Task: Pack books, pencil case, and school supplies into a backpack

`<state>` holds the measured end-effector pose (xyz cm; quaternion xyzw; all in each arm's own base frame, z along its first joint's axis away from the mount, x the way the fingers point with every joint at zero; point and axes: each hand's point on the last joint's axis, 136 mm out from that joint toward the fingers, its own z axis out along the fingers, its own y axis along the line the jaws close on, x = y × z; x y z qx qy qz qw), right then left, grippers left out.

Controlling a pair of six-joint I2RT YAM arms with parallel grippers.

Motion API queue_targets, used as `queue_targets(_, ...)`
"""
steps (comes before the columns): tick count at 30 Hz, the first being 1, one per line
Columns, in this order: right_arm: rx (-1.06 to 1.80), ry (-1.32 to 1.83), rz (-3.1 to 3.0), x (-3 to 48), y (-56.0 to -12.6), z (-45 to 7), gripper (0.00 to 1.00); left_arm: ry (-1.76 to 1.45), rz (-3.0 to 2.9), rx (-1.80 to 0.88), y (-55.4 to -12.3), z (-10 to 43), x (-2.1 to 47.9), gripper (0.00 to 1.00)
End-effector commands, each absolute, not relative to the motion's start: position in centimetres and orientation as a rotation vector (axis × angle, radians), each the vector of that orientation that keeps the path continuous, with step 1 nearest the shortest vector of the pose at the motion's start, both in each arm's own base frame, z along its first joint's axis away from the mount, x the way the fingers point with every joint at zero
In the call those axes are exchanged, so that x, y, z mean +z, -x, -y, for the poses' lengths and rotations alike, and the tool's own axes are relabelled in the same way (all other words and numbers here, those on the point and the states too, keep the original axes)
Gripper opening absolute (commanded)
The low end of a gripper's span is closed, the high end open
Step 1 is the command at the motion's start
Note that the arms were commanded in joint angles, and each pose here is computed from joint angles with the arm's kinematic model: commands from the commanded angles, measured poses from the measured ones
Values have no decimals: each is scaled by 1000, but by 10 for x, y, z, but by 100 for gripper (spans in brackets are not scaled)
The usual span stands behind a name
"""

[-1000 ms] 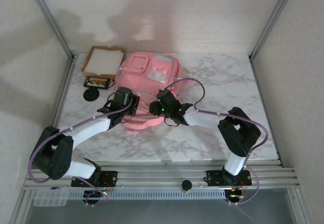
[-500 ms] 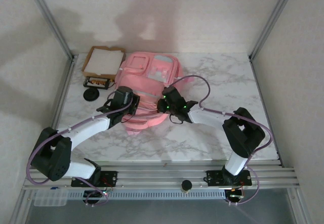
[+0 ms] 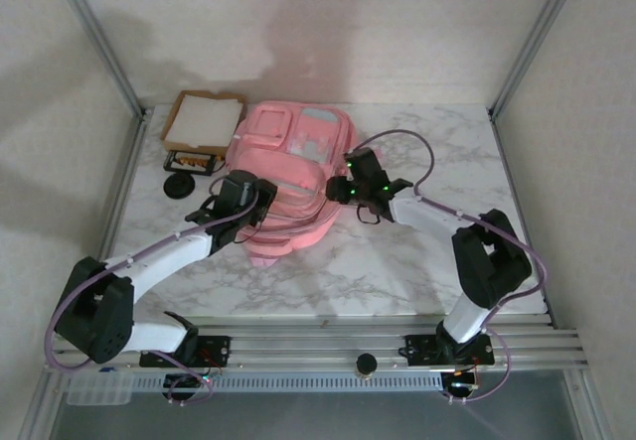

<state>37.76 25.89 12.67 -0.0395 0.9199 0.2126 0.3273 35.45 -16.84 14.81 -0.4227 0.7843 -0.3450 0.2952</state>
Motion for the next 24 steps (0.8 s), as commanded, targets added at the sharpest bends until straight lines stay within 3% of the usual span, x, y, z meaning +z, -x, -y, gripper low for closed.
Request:
queue_targets(1, 391, 49, -2286, 175, -388, -204, 63, 977, -2059, -821, -346, 148, 173, 72)
queue_targets(3, 303, -64, -2239, 183, -394, -155, 84, 957, -2025, -716, -338, 123, 180, 98)
queue_targets(4, 240, -127, -2205, 184, -397, -126, 97, 918, -1985, -629, -337, 104, 189, 99)
queue_targets(9, -78, -400, -2012, 168, -394, 2, 99, 889, -1746, 213, -321, -34, 212, 100)
queue_targets(12, -166, -408, -1907, 148, -384, 40, 99, 811, -1606, 571, -303, -73, 198, 100)
queue_targets(17, -90, -276, -1818, 125, -378, 40, 99, 545, -1548, 449, -309, -56, 164, 100)
queue_targets(20, 16, -81, -1683, 150, -376, 10, 99, 427, -1538, 339, -321, -37, 161, 100)
queue_targets(24, 116, 45, -1646, 135, -364, -12, 99, 312, -1595, 266, -347, -17, 156, 100)
